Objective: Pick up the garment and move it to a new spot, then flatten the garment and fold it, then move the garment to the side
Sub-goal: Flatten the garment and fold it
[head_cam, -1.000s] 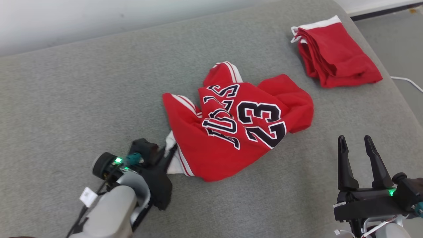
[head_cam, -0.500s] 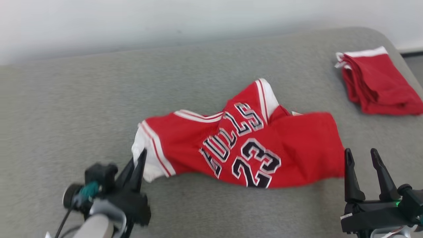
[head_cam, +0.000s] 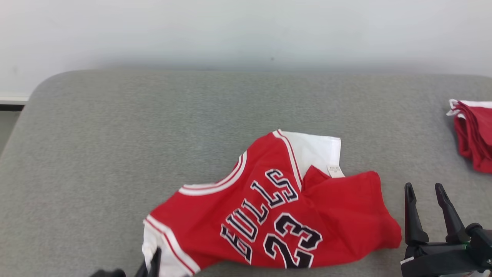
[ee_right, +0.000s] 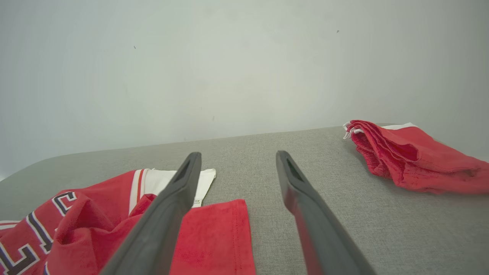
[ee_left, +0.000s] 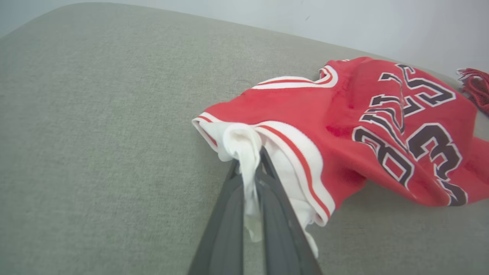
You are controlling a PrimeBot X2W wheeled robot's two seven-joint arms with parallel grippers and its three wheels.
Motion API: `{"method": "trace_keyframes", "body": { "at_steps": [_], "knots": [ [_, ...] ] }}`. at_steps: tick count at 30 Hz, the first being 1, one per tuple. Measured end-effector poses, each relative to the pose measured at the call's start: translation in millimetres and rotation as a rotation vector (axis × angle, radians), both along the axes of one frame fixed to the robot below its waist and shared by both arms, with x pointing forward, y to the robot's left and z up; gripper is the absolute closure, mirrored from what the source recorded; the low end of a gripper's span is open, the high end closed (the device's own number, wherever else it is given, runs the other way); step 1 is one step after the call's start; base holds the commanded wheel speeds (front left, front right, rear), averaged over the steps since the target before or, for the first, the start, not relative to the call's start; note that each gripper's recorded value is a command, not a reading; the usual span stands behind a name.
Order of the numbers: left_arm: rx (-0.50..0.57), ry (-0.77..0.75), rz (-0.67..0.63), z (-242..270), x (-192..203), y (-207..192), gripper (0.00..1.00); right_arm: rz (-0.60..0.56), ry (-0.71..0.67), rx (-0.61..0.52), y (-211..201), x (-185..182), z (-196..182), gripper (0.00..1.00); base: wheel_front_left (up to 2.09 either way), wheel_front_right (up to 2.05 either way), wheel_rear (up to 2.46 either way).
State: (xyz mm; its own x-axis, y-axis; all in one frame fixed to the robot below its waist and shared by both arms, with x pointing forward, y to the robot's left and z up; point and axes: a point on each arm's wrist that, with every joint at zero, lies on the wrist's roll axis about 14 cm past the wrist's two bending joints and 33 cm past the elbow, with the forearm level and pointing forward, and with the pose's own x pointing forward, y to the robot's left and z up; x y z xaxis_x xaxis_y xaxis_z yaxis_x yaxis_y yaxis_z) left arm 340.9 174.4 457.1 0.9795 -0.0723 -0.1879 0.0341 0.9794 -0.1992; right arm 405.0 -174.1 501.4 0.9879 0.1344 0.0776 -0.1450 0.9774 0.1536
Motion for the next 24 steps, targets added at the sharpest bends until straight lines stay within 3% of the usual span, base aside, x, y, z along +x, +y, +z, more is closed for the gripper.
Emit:
{"method": "trace_keyframes", "body": {
  "at_steps": [4,5,6,7,16,24],
  "knots": [
    [-0.016,0.063,0.041,-12.9,-24.6,4.5,1.00,0.032,0.000,0.001,11.2,3.1,-0.1,0.00,0.00,0.00,0.00],
    [-0.017,0.075,0.047,-15.6,-28.3,4.8,0.90,0.039,-0.001,0.002,13.6,3.5,0.2,0.00,0.00,0.00,0.00],
    [-0.019,0.083,0.053,-17.9,-31.2,4.7,0.09,0.044,-0.001,0.002,15.6,3.7,0.5,0.00,0.00,0.00,0.00],
    [-0.025,0.086,0.055,-19.0,-32.5,4.0,0.00,0.047,-0.002,0.002,16.6,3.8,0.8,0.00,0.00,0.00,0.00],
    [0.043,-0.112,0.052,26.6,0.8,15.4,0.00,0.023,-0.005,0.001,7.8,0.5,2.4,0.00,0.00,0.00,0.00],
    [0.160,-0.373,-0.092,120.5,81.2,4.9,0.00,-0.032,-0.013,0.004,-10.5,-0.3,5.1,0.00,0.00,0.00,0.00]
  ]
}}
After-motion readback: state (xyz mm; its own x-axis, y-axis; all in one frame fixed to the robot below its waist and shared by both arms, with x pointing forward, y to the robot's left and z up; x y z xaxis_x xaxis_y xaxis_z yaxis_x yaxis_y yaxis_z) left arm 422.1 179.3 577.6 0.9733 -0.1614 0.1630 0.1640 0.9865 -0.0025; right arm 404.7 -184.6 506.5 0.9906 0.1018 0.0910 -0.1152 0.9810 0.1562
